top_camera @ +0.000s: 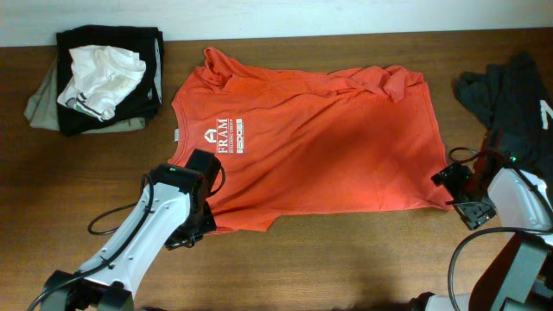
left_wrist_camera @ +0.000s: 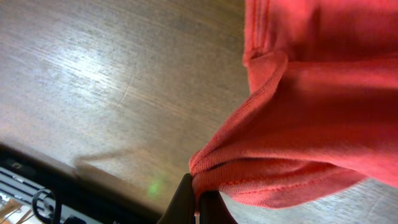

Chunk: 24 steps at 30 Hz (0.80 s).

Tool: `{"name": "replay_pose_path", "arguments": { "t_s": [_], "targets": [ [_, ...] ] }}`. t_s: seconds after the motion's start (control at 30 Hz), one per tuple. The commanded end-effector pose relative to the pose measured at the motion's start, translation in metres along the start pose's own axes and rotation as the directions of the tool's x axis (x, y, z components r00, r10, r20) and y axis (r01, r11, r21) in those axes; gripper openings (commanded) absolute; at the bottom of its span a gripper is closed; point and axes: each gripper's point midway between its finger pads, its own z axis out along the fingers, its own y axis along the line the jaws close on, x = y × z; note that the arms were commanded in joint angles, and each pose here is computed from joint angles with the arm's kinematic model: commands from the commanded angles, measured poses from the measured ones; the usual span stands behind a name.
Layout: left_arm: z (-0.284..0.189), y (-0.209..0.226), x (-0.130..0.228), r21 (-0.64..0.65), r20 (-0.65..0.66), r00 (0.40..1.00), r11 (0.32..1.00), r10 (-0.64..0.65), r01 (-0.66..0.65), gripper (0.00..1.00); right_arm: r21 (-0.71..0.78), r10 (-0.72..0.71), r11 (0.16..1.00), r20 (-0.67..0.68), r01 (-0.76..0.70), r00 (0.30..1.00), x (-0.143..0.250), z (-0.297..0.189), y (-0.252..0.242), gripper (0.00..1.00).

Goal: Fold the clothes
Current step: 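Grasp the T-shirt's bottom-right hem corner with the right gripper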

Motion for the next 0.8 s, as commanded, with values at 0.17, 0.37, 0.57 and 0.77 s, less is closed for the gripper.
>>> {"name": "replay_pose_path", "arguments": {
  "t_s": [0.17, 0.37, 0.57, 0.77],
  "targets": [
    [-0.002, -0.001, -0.001, 0.022, 0.010, 1.000, 1.000, 0.005, -0.006, 0.01, 0.003, 0.022, 1.000, 0.005, -0.022, 1.000, 0.015, 0.028, -0.012, 0.72],
    [-0.002, -0.001, -0.001, 0.023, 0.008, 1.000, 1.000, 0.006, -0.006, 0.01, 0.024, 0.026, 0.999, -0.003, -0.026, 1.000, 0.011, 0.049, -0.012, 0.67],
    [-0.002, -0.002, -0.001, 0.029, 0.005, 1.000, 1.000, 0.012, -0.012, 0.01, 0.023, 0.027, 0.999, -0.002, -0.027, 1.000, 0.009, 0.054, -0.010, 0.24],
    [-0.021, 0.000, -0.003, 0.031, 0.012, 0.999, 0.999, 0.034, -0.035, 0.00, 0.037, 0.027, 0.999, -0.020, -0.026, 0.999, 0.005, 0.043, -0.007, 0.04]
  ]
}}
